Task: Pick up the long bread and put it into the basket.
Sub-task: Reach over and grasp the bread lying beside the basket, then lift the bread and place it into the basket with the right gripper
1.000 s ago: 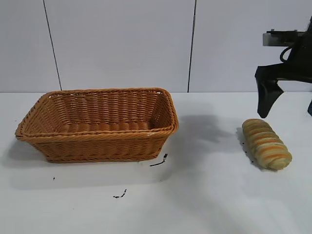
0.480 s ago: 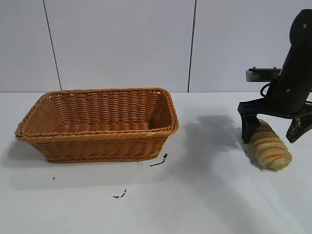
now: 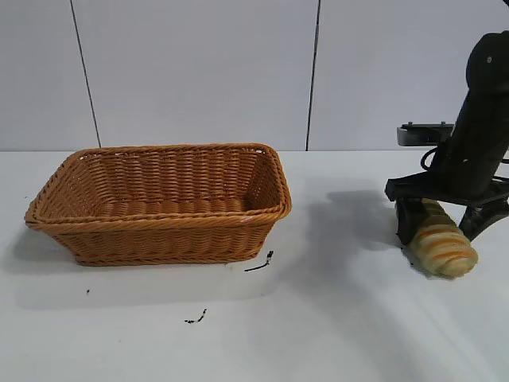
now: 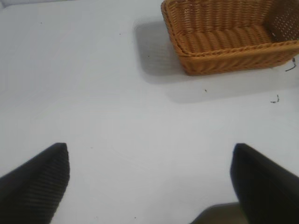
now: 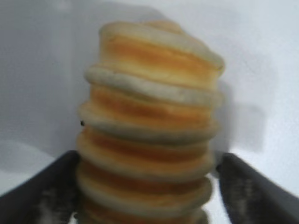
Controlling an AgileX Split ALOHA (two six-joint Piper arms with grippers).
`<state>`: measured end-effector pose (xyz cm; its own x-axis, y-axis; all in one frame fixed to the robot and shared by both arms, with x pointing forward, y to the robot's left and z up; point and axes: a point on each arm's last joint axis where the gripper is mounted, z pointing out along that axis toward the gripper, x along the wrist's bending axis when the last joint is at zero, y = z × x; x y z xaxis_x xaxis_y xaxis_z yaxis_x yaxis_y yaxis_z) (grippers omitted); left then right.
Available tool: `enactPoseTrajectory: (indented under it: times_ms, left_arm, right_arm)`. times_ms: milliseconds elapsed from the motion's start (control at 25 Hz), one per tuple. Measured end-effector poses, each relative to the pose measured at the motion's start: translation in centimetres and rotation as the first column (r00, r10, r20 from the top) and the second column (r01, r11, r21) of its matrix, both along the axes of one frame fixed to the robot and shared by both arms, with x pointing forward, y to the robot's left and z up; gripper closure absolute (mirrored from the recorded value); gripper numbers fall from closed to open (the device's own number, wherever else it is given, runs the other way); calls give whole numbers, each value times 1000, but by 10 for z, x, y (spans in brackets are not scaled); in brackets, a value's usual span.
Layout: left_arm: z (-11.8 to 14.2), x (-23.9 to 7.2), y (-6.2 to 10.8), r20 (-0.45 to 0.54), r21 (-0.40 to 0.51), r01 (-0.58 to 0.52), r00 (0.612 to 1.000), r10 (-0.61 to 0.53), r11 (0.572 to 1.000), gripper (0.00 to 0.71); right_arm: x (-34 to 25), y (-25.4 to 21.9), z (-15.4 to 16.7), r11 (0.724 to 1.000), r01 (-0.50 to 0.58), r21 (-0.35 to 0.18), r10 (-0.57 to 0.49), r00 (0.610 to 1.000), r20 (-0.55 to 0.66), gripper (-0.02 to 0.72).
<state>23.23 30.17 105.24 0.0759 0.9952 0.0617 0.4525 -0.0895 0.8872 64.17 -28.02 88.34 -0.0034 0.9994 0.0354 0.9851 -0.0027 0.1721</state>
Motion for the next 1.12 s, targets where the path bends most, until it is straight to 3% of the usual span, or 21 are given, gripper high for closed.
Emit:
enactPoseTrajectory:
  times_ms: [120, 400, 800, 1120]
  left_arm:
    - [0, 0, 0, 0, 0, 0, 1000, 0, 1000, 14]
    - [0, 0, 0, 0, 0, 0, 1000, 0, 1000, 14]
    - [0, 0, 0, 0, 0, 0, 1000, 0, 1000, 14]
    - [0, 0, 0, 0, 0, 0, 1000, 0, 1000, 14]
  right_arm:
    - [-2, 0, 11, 1000, -10, -4, 10, 1000, 10, 539]
    - [-10, -1, 85, 1000, -18, -1, 18, 988, 154, 551]
    - [4, 3, 155, 999, -34, 1, 33, 989, 143, 556]
    - [25, 77, 177, 980, -199, 1, 197, 967, 160, 559]
